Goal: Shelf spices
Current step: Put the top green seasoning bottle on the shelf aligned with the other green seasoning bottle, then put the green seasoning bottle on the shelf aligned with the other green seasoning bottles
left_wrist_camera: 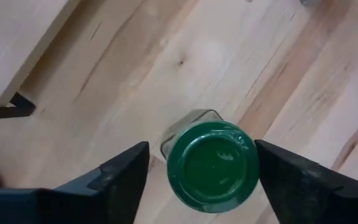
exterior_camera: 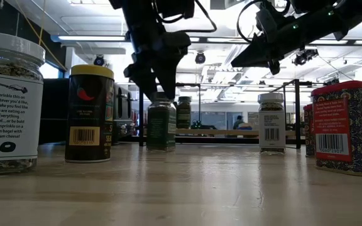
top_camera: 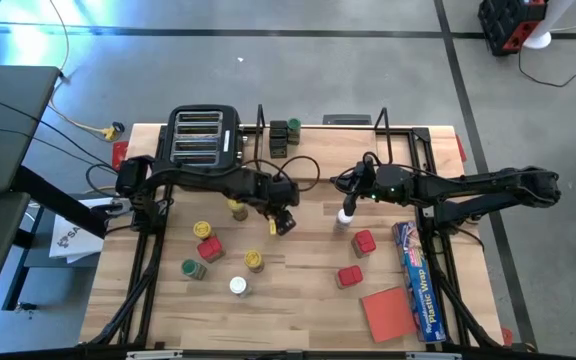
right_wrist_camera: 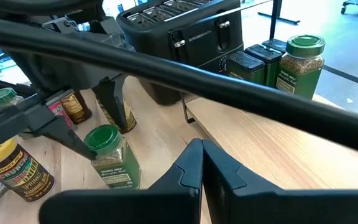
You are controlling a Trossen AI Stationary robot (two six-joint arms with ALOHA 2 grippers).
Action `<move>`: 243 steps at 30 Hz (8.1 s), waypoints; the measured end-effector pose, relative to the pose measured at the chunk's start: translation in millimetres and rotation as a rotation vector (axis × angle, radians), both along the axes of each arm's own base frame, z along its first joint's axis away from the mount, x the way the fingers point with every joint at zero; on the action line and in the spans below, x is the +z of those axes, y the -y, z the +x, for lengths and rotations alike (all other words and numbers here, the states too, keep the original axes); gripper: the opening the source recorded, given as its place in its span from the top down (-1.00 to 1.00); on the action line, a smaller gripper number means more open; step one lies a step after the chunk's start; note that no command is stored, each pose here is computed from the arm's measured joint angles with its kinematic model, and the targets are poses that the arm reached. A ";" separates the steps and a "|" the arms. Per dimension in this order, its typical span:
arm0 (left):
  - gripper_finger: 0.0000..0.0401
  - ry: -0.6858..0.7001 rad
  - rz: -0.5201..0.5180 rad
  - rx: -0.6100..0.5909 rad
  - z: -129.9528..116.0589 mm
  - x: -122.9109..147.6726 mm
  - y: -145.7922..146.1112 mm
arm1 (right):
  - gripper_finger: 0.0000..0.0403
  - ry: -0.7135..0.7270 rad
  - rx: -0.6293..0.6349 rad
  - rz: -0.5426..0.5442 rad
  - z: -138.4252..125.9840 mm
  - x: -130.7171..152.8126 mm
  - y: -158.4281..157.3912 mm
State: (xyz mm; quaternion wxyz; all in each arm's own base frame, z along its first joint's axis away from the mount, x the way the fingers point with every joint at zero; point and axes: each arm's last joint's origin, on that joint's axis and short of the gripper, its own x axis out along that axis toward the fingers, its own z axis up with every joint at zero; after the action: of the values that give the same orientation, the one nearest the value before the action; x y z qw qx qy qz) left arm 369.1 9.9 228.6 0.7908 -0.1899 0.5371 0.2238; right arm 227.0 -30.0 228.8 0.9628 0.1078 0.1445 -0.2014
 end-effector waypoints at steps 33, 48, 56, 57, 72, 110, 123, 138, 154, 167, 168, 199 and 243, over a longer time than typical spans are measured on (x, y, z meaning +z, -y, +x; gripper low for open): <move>0.02 -0.107 0.455 -0.783 34.9 51.1 -135.6 | 1.00 0.010 -0.019 0.031 -0.2 -0.2 0.2; -0.16 -0.163 0.568 -0.978 36.9 47.9 -143.8 | 1.00 0.009 -0.018 0.028 -0.2 -0.2 0.2; -0.16 -0.209 0.603 -0.949 34.9 48.4 -149.8 | 1.00 0.009 -0.018 0.028 -0.2 -0.2 0.2; -0.16 -0.220 0.610 -0.943 34.8 48.5 -150.2 | 1.00 0.009 -0.018 0.028 -0.2 -0.2 0.2; 0.14 -0.021 0.439 -0.779 33.7 60.9 -131.2 | 1.00 0.009 -0.018 0.028 -0.2 -0.2 0.2; 1.00 0.000 0.449 -0.523 38.2 21.6 -156.6 | 1.00 0.009 -0.019 0.028 -0.2 -0.4 0.3; 1.00 -0.004 0.496 -0.485 39.3 23.4 -159.7 | 1.00 0.008 -0.019 0.028 -0.2 -0.4 0.3; 1.00 0.091 0.556 -0.526 26.7 82.9 -94.3 | 1.00 0.001 -0.019 0.028 -0.5 -1.1 0.2; 0.97 0.022 0.208 0.067 -123.0 153.2 90.1 | 1.00 -0.022 -0.004 -0.009 -0.8 -1.7 0.1; -0.11 -0.197 -0.117 0.630 -167.8 86.1 157.2 | 1.00 -0.019 0.030 -0.018 -0.1 -1.0 -0.6; -0.20 -0.243 -0.127 0.658 -170.5 79.1 158.9 | 1.00 -0.021 0.036 -0.019 -0.1 -1.1 -0.8; -0.07 -0.348 -0.339 0.780 -186.9 1.4 138.9 | 1.00 -0.026 0.057 -0.023 0.0 -1.3 -1.3; -0.02 -0.471 -0.413 0.679 -196.0 2.0 153.5 | 1.00 -0.047 0.057 -0.020 -0.7 -3.2 -1.3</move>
State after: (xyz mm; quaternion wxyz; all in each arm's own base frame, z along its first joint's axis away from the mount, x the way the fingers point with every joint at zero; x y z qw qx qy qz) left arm 173.1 -143.6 230.6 0.4747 -0.4525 0.6429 0.3956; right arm 226.2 -28.6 225.5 0.9655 0.0895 0.1680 -0.1777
